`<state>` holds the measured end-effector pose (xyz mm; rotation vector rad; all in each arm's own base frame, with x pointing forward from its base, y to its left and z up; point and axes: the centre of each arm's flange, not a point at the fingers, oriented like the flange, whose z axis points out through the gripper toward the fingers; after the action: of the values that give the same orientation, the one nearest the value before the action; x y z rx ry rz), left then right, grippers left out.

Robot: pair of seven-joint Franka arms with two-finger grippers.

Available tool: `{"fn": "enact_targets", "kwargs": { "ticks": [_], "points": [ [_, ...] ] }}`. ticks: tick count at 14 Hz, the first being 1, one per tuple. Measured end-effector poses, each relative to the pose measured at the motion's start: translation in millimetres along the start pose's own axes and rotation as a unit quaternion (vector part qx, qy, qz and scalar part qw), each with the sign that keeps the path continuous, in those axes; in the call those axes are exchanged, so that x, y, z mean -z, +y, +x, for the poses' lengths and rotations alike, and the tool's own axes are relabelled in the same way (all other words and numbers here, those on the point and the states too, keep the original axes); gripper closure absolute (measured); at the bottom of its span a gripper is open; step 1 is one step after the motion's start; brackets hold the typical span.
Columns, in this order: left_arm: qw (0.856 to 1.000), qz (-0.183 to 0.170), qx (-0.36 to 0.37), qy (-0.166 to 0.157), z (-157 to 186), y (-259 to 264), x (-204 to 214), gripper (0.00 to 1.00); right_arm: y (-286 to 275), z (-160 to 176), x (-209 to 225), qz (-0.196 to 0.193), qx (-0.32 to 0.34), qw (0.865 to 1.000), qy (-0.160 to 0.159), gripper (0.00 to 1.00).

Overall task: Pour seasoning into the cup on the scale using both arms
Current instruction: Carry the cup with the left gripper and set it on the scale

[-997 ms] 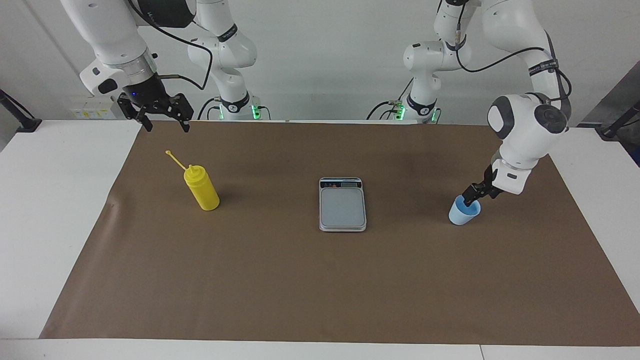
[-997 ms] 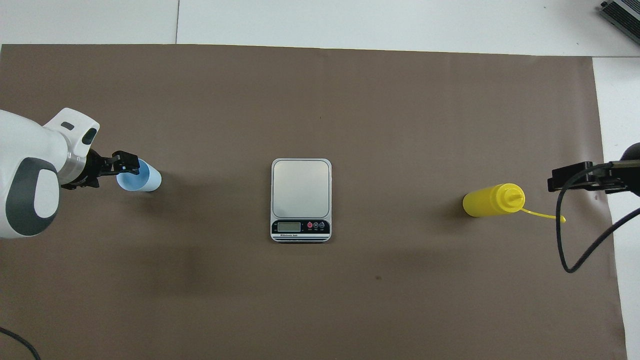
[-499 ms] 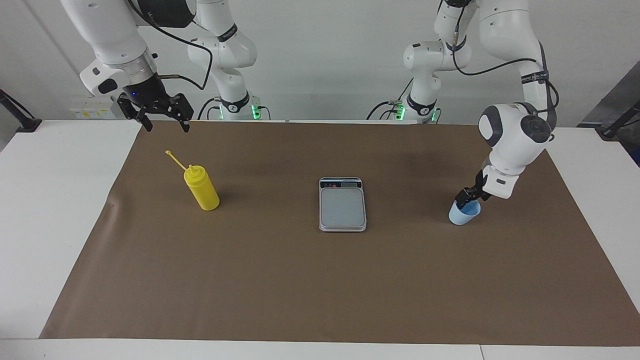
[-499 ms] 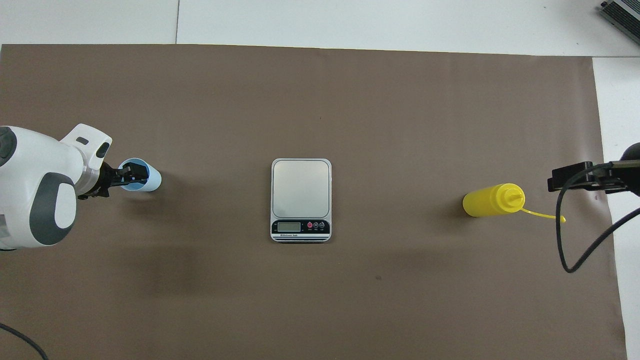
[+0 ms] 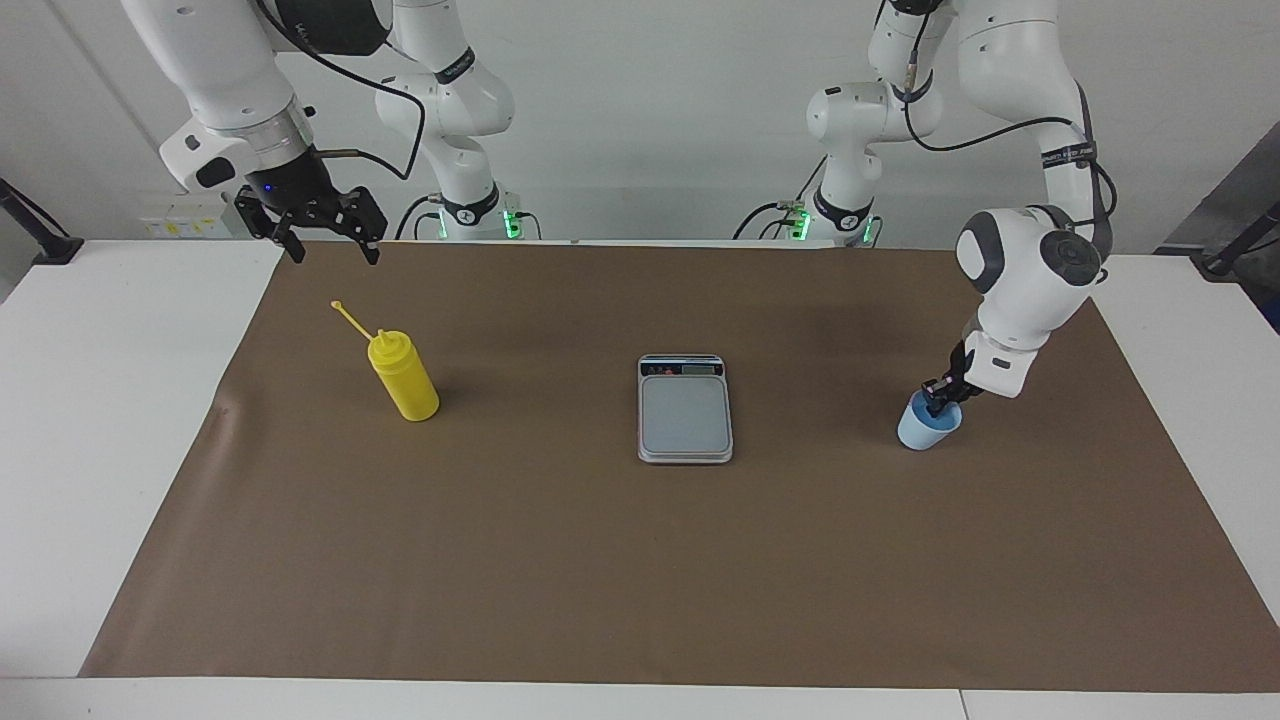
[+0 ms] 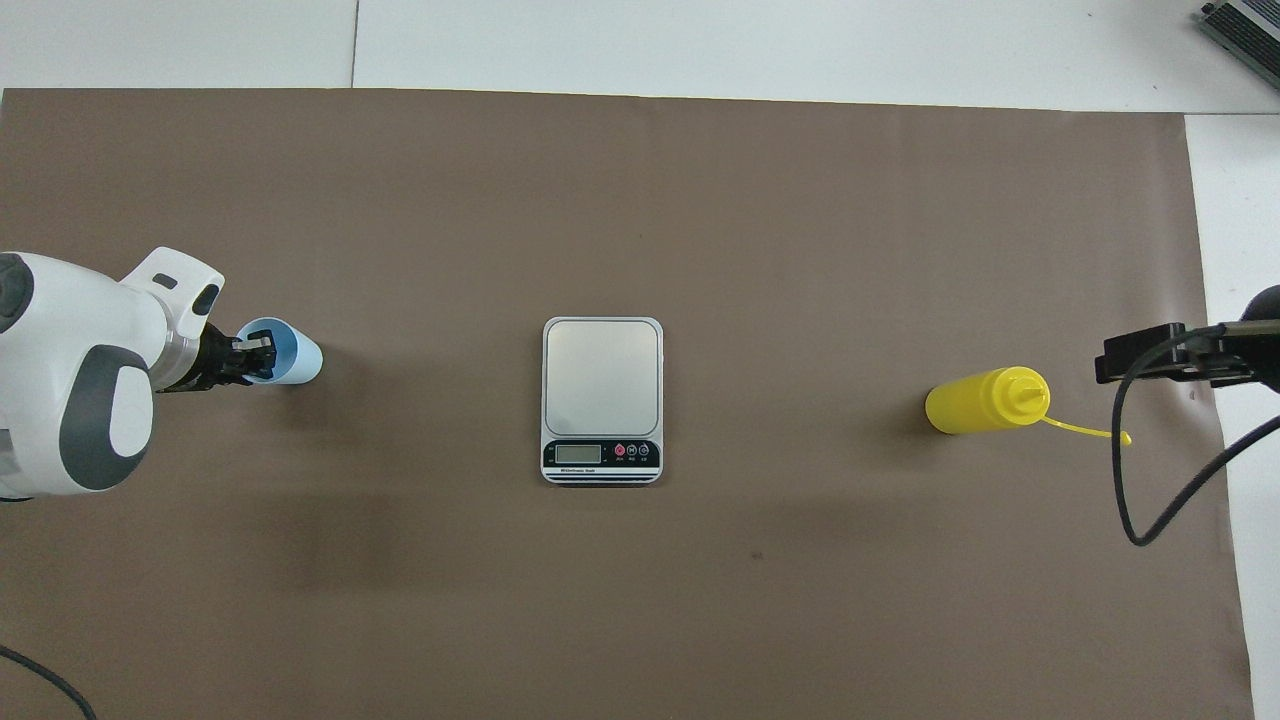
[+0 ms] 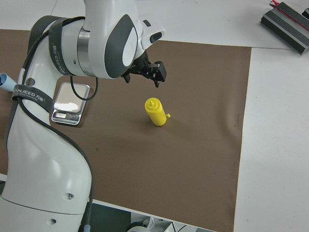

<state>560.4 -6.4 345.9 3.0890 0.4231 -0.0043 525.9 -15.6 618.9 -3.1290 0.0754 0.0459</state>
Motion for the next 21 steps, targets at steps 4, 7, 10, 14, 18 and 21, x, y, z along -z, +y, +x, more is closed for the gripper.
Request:
{"fn": "enact_targets", "kwargs": {
  "ticks": [4,7,10,14,18,21],
  "points": [
    [1.000,-0.003,-0.001,0.006,16,6,35,0.96,0,0,0,0.000,0.000,1.000,0.000,0.00],
    [1.000,-0.014,-0.002,0.001,29,19,84,0.96,0,0,0,0.000,0.000,1.000,0.000,0.00],
    [0.999,-0.041,-0.008,-0.007,26,55,125,0.96,0,0,0,0.000,0.000,1.000,0.000,0.00],
    [0.999,-0.049,-0.001,-0.003,-10,156,139,0.96,0,0,0,0.000,0.000,1.000,0.000,0.00],
    [0.997,-0.074,0.024,0.018,-67,259,124,0.96,0,0,0,0.000,0.000,1.000,0.000,0.00],
    [0.996,-0.089,0.017,0.025,-100,303,108,0.96,0,0,0,0.000,0.000,1.000,0.000,0.00]
  ]
}}
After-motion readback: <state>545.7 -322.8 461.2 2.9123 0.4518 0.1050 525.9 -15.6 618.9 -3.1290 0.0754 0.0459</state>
